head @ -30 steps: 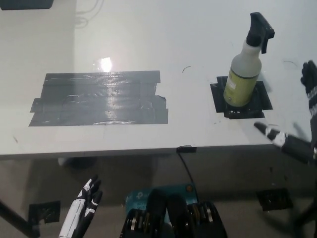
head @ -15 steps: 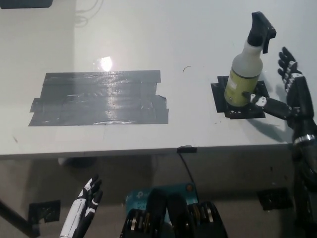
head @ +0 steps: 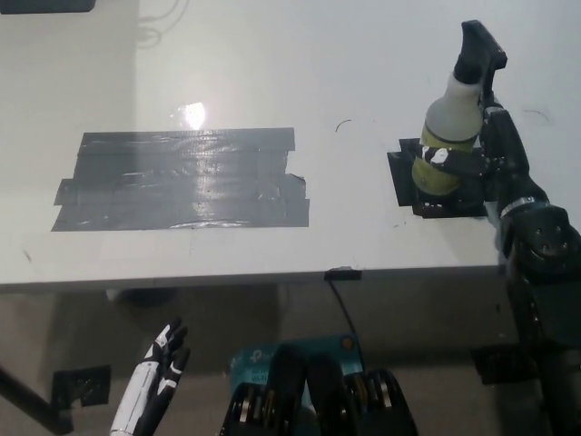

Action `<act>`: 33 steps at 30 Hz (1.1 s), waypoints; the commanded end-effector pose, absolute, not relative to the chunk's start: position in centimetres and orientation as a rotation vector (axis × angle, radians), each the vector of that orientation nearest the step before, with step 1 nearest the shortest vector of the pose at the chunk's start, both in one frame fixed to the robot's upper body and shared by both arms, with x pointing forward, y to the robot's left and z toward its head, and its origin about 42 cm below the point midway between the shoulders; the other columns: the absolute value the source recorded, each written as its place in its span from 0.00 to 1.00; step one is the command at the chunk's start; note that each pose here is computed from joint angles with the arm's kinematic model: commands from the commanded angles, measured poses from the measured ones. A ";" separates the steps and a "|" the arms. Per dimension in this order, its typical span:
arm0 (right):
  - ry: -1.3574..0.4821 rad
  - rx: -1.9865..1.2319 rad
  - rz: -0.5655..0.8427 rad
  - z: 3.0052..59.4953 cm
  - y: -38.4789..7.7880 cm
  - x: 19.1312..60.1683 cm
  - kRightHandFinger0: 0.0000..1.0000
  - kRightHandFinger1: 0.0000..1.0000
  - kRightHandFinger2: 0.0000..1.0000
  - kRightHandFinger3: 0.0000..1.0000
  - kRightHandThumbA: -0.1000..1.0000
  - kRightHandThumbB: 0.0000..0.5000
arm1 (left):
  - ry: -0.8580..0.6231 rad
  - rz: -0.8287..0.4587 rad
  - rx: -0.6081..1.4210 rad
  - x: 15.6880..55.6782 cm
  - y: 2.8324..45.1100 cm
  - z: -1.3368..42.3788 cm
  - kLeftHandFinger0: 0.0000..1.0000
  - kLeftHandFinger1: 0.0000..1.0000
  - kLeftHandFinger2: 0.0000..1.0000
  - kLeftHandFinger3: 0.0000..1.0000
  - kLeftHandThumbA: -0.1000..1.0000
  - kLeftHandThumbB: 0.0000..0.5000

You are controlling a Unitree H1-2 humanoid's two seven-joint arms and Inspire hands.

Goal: A spray bottle is kept on the black marked spot on the table infront of the robot and the robot extends its right arm to pick it up and hands it to a person

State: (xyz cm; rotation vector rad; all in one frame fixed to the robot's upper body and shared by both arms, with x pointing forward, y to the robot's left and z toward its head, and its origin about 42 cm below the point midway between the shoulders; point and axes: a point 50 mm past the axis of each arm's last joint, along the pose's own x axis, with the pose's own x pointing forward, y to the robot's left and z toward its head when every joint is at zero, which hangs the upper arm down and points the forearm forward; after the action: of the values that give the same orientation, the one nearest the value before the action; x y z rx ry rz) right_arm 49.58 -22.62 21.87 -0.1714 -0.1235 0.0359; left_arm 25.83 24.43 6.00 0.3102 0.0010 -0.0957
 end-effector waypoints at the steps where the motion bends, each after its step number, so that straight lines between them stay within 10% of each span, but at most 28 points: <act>1: -0.198 -0.181 0.049 24.9 -21.8 51.1 1.00 1.00 1.00 1.00 0.94 0.89 | -0.065 -0.097 0.325 26.3 24.5 7.2 1.00 1.00 1.00 1.00 0.96 0.45; 10: -0.141 -0.174 0.063 23.2 -21.3 51.6 1.00 1.00 1.00 1.00 0.93 0.85 | -0.073 -0.100 0.328 26.4 24.6 7.3 1.00 1.00 1.00 1.00 0.96 0.43; 14: -0.110 -0.078 -0.002 22.1 -20.8 52.2 0.95 1.00 1.00 1.00 0.66 0.72 | -0.074 -0.103 0.326 26.5 24.5 7.4 1.00 1.00 1.00 1.00 0.96 0.43; 15: -0.106 -0.087 -0.015 22.1 -20.8 52.3 0.82 0.92 1.00 1.00 0.64 0.73 | -0.075 -0.104 0.327 26.5 24.5 7.4 1.00 1.00 1.00 1.00 0.96 0.43; 16: -0.074 -0.097 -0.057 22.2 -20.6 52.6 0.41 0.52 0.73 1.00 0.51 0.70 | -0.079 -0.103 0.323 26.6 24.5 7.4 1.00 1.00 1.00 1.00 0.96 0.43; 18: -0.080 -0.134 -0.110 22.5 -20.5 53.0 0.04 0.16 0.37 0.42 0.24 0.57 | -0.083 -0.103 0.322 26.8 24.4 7.5 1.00 1.00 1.00 1.00 0.96 0.43; 21: -0.124 -0.118 -0.109 23.0 -20.6 53.0 0.01 0.32 0.60 0.44 0.04 0.37 | -0.087 -0.106 0.321 27.1 24.4 7.8 1.00 1.00 1.00 1.00 0.96 0.43; 33: -0.322 -0.025 -0.038 27.7 -19.2 50.3 0.00 0.28 0.56 0.53 0.17 0.24 | -0.088 -0.120 0.330 27.4 24.7 7.9 1.00 1.00 1.00 1.00 0.97 0.43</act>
State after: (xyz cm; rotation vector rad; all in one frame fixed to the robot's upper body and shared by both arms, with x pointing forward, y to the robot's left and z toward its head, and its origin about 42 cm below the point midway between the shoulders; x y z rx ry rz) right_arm 50.24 -20.67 20.18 -0.0728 -0.0711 -0.0847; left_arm 26.97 24.35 6.84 0.3169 -0.0305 -0.1030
